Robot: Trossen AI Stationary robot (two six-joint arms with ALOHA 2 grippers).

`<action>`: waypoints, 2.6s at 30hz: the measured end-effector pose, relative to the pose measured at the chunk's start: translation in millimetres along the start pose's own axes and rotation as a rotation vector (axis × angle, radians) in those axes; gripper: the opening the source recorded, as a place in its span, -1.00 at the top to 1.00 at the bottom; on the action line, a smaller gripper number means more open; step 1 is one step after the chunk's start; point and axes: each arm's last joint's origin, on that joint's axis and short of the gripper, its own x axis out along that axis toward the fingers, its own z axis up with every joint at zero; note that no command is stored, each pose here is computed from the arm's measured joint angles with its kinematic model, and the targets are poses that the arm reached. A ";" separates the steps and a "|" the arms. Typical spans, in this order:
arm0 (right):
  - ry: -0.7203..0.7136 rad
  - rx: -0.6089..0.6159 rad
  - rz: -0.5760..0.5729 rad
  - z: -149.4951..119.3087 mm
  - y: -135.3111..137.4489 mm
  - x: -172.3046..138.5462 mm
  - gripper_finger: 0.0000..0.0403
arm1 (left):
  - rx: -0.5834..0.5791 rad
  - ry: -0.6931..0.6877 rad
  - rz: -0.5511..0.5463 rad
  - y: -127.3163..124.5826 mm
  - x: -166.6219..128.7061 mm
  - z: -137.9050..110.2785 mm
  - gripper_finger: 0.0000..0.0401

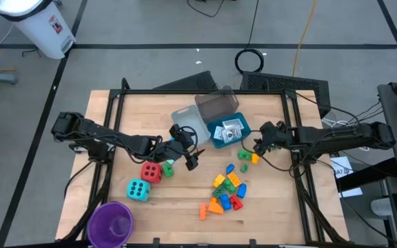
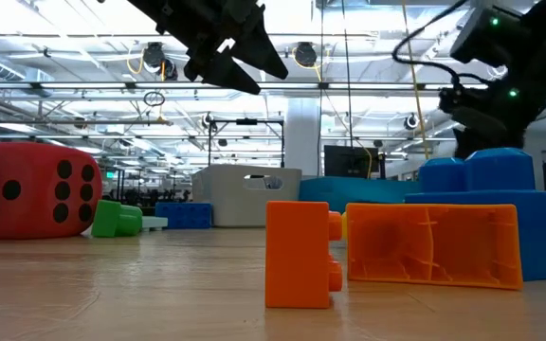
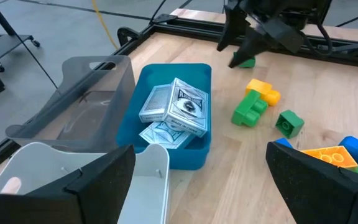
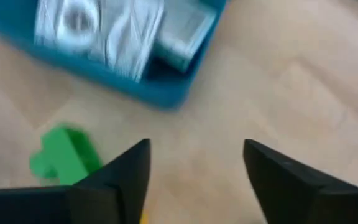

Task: Pick & Place Toys
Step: Put the red dice into the black bin

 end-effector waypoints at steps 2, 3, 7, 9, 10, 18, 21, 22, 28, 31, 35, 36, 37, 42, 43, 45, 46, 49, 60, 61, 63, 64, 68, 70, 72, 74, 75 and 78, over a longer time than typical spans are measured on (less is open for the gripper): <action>0.060 0.036 -0.049 -5.7 -4.9 0.4 -0.30 | -0.002 0.002 0.000 0.1 0.0 -0.2 -0.82; 0.091 0.065 -0.082 -8.8 -8.0 0.5 -0.33 | -0.007 0.006 0.000 0.1 0.0 -0.6 -0.82; 0.214 0.160 -0.223 -21.0 -20.6 -1.3 -0.36 | -0.012 0.015 0.003 0.4 0.0 -1.6 -0.82; 0.244 0.183 -0.262 -24.2 -23.3 -1.4 -0.35 | -0.009 0.017 0.003 0.5 0.0 -1.9 -0.82; 0.244 0.184 -0.262 -24.8 -23.4 -0.8 -0.34 | -0.010 0.017 0.003 0.5 0.0 -1.8 -0.82; 0.258 0.171 -0.238 -32.3 -23.9 6.9 -0.27 | -0.047 0.006 0.000 0.1 0.1 -0.7 -0.82; 0.241 0.181 -0.219 -34.4 -23.2 11.2 -0.27 | -0.106 0.025 0.003 0.5 0.1 -2.6 -0.82; 0.233 0.180 -0.209 -34.1 -22.5 12.1 -0.27 | -0.094 0.045 0.003 1.0 0.0 -4.6 -0.82; 0.248 0.119 -0.135 -27.7 -17.7 9.1 -0.27 | -0.045 0.188 0.058 6.6 -25.0 4.2 -0.82; 0.230 0.100 -0.116 -23.7 -15.9 7.3 -0.27 | -0.020 0.312 0.090 5.9 -48.4 15.7 -0.82; 0.182 0.080 -0.070 -18.4 -12.6 6.8 -0.27 | -0.023 0.546 0.071 5.8 -77.5 25.5 -0.82; 0.172 0.075 -0.061 -17.5 -11.9 6.9 -0.27 | -0.019 0.608 0.063 6.3 -82.5 23.8 -0.82; 0.163 0.072 -0.054 -16.6 -11.1 7.1 -0.27 | 0.004 0.663 0.056 5.3 -86.6 19.6 -0.82; 0.146 0.077 -0.040 -14.9 -9.7 7.5 -0.27 | 0.145 0.837 -0.021 -9.8 -100.5 -15.5 -0.82; 0.147 0.076 -0.040 -14.9 -9.8 7.4 -0.27 | 0.163 0.862 -0.031 -13.3 -103.0 -24.0 -0.82; 0.146 0.076 -0.040 -14.9 -9.8 7.4 -0.27 | 0.185 0.896 -0.030 -21.2 -105.5 -40.1 -0.82; 0.146 0.074 -0.040 -14.9 -9.7 7.5 -0.27 | 0.198 0.910 -0.024 -24.8 -107.1 -47.9 -0.82; 0.143 0.070 -0.038 -14.6 -9.6 7.5 -0.27 | 0.235 0.941 0.002 -35.8 -109.9 -68.4 -0.82; 0.116 0.083 -0.012 -11.8 -7.1 7.8 -0.27 | 0.564 0.946 0.145 -60.4 -86.0 -120.6 -0.81; 0.116 0.085 -0.013 -11.8 -7.1 7.8 -0.27 | 0.578 0.953 0.155 -61.3 -83.2 -124.0 -0.79; 0.116 0.091 -0.013 -11.8 -7.1 7.8 -0.27 | 0.596 0.964 0.168 -62.4 -79.7 -128.8 -0.72; 0.116 0.091 -0.013 -11.8 -7.1 7.8 -0.27 | 0.596 0.966 0.174 -62.7 -78.7 -129.9 -0.66; 0.116 0.092 -0.013 -11.8 -7.1 7.8 -0.27 | 0.584 0.950 0.197 -63.0 -77.3 -131.3 -0.36; 0.116 0.093 -0.013 -11.8 -7.1 7.8 -0.27 | 0.566 0.945 0.207 -62.7 -77.1 -131.4 -0.26; 0.115 0.094 -0.014 -11.8 -7.1 7.8 -0.27 | 0.553 0.943 0.214 -62.6 -77.0 -131.6 -0.26; 0.115 0.094 -0.014 -11.8 -7.1 7.8 -0.27 | 0.546 0.942 0.217 -62.5 -77.0 -131.8 -0.26; 0.115 0.094 -0.014 -11.8 -7.1 7.8 -0.27 | 0.545 0.942 0.218 -62.4 -76.9 -131.8 -0.26; 0.115 0.094 -0.014 -11.8 -7.1 7.8 -0.27 | 0.537 0.942 0.234 -62.8 -77.3 -129.6 -0.25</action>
